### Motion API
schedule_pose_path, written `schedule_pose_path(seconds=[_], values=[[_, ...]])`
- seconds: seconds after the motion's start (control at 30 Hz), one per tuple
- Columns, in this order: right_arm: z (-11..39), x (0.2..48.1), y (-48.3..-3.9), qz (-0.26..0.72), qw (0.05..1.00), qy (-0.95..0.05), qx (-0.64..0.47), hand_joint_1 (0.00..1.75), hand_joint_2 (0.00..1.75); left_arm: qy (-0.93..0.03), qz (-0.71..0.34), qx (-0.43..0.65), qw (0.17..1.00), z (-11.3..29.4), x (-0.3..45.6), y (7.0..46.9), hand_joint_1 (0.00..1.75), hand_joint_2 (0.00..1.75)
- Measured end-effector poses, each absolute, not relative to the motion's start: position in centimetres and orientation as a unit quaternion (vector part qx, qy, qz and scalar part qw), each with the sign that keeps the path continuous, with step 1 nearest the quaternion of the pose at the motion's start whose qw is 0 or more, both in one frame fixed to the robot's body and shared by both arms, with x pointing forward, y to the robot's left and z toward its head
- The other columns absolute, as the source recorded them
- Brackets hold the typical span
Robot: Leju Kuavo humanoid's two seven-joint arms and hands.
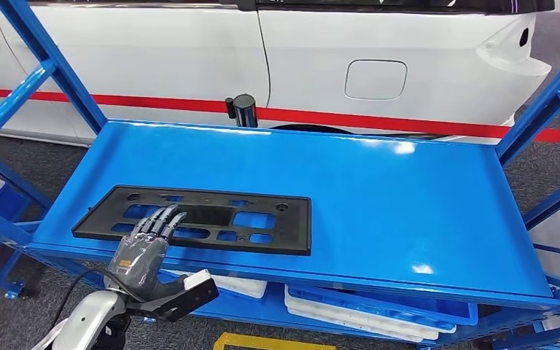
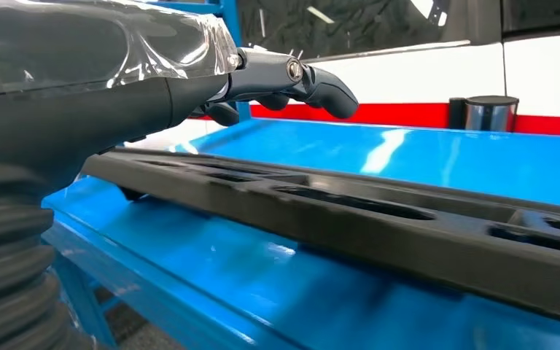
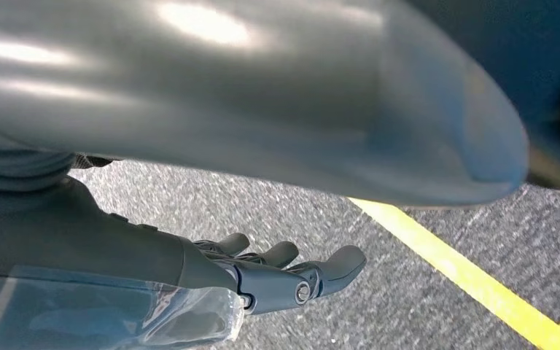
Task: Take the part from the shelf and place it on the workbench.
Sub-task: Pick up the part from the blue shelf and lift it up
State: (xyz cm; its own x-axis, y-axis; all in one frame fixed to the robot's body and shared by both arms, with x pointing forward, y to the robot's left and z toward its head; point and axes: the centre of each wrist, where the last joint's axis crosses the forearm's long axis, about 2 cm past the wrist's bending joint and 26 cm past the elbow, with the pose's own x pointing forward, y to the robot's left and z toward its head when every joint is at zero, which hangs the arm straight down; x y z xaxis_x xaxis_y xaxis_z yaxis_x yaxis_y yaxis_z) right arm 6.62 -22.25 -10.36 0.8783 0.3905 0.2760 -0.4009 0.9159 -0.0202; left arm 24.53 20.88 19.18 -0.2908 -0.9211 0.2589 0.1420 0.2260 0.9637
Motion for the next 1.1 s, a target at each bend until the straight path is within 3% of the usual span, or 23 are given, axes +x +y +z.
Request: schedule_pose_path(seconds=[0.57, 1.0, 1.1], values=[[-10.3, 6.6, -22.1, 0.219, 0.964, -0.147, 0.021, 0.0, 0.0, -0.594, -0.543, 0.335, 0.49, 19.4, 25.8, 24.3, 0.0, 1.75], [-10.4, 6.5, -22.4, 0.228, 0.962, -0.15, 0.019, 0.0, 0.0, -0.573, -0.544, 0.344, 0.508, 17.4, 25.7, 27.1, 0.0, 1.75], [-10.4, 6.6, -22.4, 0.23, 0.961, -0.15, 0.018, 0.0, 0.0, -0.566, -0.546, 0.348, 0.511, 17.1, 25.7, 27.6, 1.31, 1.75]])
